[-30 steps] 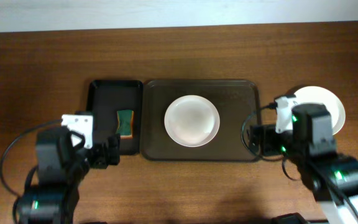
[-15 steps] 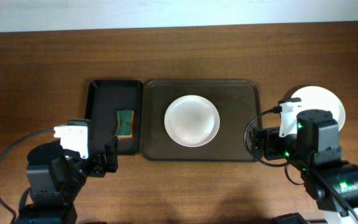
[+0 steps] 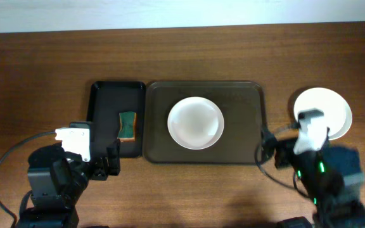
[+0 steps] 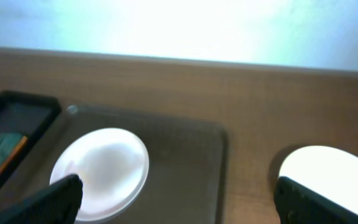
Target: Clean dirty plates on tray and stack at the side
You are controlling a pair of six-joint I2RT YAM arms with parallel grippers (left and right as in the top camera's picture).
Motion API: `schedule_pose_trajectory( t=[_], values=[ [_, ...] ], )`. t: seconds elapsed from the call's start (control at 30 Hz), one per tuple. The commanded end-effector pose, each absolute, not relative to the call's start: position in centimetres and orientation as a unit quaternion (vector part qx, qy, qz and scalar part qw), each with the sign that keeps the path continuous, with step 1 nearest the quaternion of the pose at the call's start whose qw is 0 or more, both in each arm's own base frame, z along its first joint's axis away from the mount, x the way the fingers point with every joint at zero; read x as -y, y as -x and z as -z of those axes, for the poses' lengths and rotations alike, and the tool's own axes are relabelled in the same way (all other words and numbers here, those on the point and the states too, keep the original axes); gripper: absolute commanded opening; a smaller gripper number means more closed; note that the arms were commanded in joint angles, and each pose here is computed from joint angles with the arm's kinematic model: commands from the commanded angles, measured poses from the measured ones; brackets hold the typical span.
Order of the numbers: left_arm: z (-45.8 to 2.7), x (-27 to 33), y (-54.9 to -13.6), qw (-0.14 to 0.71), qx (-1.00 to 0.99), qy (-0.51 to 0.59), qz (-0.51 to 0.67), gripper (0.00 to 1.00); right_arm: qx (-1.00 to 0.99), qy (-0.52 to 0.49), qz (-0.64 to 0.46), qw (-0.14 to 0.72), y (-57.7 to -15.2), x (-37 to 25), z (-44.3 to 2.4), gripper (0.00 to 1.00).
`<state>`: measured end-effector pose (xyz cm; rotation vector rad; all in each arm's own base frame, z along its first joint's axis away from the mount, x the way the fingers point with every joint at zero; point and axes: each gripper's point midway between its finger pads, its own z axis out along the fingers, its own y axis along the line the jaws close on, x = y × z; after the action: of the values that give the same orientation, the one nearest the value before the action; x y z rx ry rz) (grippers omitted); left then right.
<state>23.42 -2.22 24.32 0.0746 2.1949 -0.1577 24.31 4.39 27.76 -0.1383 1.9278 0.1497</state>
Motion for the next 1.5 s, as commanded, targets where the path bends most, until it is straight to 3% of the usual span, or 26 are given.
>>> schedule_pose_trajectory(
  t=[0.0, 0.2, 0.47, 0.6, 0.77, 1.47],
  values=[
    [-24.1, 2.3, -23.4, 0.452, -0.889, -0.037, 0.064, 1.00, -0.780, 0.052, -0.033, 0.623, -22.8, -3.0, -26.8, 0.99],
    [-24.1, 2.3, -23.4, 0.452, -0.889, -0.037, 0.064, 1.00, -0.703, 0.035, -0.033, 0.709, -21.8, -2.4, -25.2, 0.99],
    [-24.1, 2.3, -23.4, 0.452, -0.889, -0.037, 0.064, 1.00, -0.654, 0.012, -0.012, 0.756, -23.7, -0.9, -23.3, 0.99],
    [-24.1, 2.3, -23.4, 0.452, -0.889, -0.037, 0.064, 1.00, -0.660, 0.023, -0.018, 0.751, -24.4, -1.1, -20.7, 0.99],
    [-24.1, 2.3, -23.4, 0.452, -0.889, -0.037, 0.064, 1.00, -0.727, 0.046, -0.024, 0.685, -24.5, -1.7, -16.0, 0.99],
    [-24.1, 2.3, -23.4, 0.452, -0.889, -0.037, 0.064, 1.00, -0.731, 0.043, -0.027, 0.681, -24.5, -1.7, -15.7, 0.99]
  ],
)
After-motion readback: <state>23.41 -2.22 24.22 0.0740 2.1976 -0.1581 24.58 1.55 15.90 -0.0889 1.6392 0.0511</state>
